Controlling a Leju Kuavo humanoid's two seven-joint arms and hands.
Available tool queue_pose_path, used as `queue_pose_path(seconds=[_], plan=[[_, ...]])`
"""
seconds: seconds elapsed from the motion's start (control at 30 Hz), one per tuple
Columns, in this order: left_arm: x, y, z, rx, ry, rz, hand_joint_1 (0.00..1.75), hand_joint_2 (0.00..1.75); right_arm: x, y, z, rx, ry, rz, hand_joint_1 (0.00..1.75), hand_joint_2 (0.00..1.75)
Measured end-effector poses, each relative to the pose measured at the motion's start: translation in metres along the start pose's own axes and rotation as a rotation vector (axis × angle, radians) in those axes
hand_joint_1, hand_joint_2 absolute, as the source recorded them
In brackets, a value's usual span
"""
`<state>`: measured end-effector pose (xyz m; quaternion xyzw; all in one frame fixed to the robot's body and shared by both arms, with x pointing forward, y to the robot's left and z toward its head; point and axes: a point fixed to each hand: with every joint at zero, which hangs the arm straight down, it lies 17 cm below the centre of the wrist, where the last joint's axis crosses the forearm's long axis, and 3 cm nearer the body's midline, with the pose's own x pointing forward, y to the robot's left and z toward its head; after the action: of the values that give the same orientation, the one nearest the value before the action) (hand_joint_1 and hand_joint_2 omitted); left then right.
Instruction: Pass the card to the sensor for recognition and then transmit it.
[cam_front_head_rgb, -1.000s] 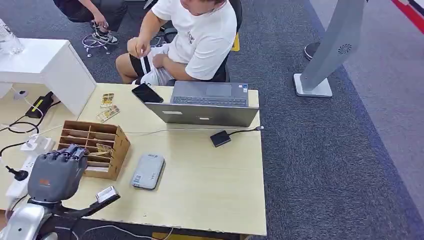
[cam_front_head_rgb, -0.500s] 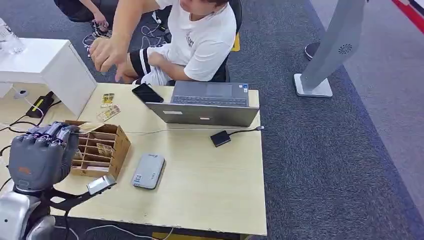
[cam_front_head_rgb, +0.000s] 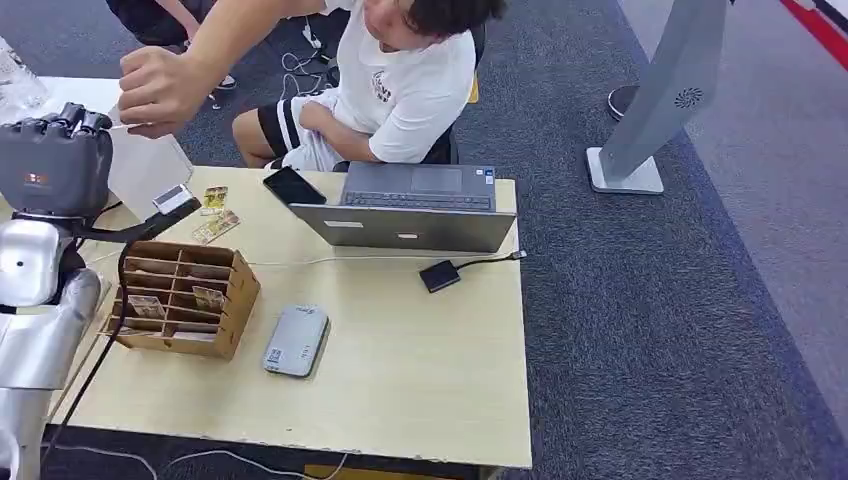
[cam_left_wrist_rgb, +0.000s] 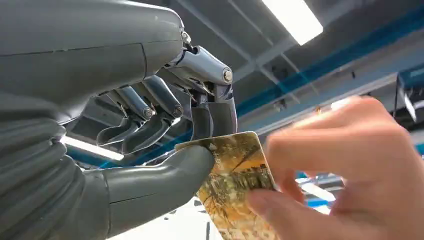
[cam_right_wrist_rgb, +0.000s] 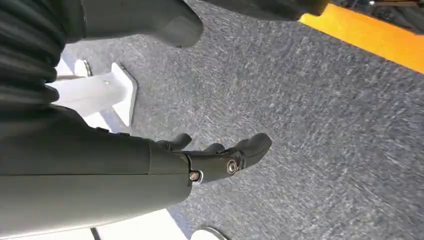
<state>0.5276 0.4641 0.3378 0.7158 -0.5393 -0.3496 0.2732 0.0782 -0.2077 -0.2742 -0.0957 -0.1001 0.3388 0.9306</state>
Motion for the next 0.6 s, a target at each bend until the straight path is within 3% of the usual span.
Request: queue_pose_path(seconds=[0.3,0.33,0.6], plan=[[-0.008,-0.03,0.007,-0.074,0.02,-0.001,1.75,1.75,-0.002,-0.002,-0.001,-0.002,0.001,-0.004,0.0,1.75],[-0.009,-0.033,0.009,-0.082,0.025,0.002,0.0,1.75,-0.001,-0.002,-0.001,-0.002,0.0,-0.004,0.0,1.75],[-0.012,-0.042,0.023,-0.08,0.035,0.025,0.0,1.75,-0.003,-0.003,-0.001,-0.006,0.007,-0.004,0.0,1.75]])
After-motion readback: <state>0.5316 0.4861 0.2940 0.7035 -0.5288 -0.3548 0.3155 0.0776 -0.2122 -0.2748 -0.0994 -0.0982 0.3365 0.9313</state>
